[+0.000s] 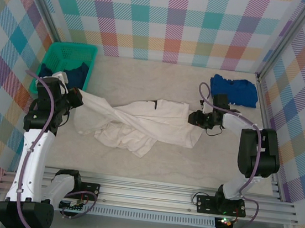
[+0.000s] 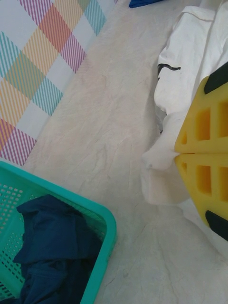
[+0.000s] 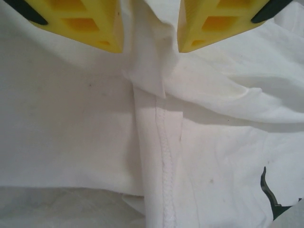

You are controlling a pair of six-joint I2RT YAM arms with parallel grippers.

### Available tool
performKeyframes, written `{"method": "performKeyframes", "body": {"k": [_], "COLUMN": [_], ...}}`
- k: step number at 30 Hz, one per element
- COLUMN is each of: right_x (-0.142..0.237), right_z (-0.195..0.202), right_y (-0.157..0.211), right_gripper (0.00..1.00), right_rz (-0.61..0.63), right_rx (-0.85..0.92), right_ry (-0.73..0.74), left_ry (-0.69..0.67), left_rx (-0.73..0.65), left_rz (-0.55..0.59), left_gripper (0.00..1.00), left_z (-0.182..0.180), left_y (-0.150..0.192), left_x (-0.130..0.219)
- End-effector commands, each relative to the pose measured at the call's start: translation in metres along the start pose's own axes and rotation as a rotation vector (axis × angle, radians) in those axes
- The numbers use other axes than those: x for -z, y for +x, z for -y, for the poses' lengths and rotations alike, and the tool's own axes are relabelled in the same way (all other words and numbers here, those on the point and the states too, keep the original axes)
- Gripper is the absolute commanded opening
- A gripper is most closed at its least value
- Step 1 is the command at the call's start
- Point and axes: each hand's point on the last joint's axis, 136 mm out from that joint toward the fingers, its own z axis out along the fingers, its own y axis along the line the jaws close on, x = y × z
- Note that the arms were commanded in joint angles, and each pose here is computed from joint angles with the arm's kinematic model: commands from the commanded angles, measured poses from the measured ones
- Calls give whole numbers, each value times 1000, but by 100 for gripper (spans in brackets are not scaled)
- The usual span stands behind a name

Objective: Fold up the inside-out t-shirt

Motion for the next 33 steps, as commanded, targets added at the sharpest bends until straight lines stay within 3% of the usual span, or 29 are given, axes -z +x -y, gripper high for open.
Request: {"method": "performKeyframes", "body": {"k": [1,4,10,13,17,26,33], "right_x": [-3,-6,-5,-4,-3,-2,5], "right_z": [-6,-7,-1,-1,0,2,-5], "right_y": [-3,-3,7,11,9,16,11], "right_gripper": [27,19,32,31,22,29,0], "right_rz": [-10,-17,-41,-43,-38,-53,-39], "right_rx": [23,19,12,7,13,8,12], "right_ry": [-38,-49,-19,-17,-9,4,-20], "left_ry": [1,3,2,4,5,7,2], "left_rx": [-13,-14,-14,-14,-15,-16,-14], "left_rz": [22,24,21,21,18,21,23], "left_gripper": [0,0,0,0,0,0,0], "left_z": [-2,-1,-1,-1,-1,-1,-2], "left_y": [-5,-6,-5,-5,-5,-5,-6], "left_x": [1,1,0,0,-1,0,0]}}
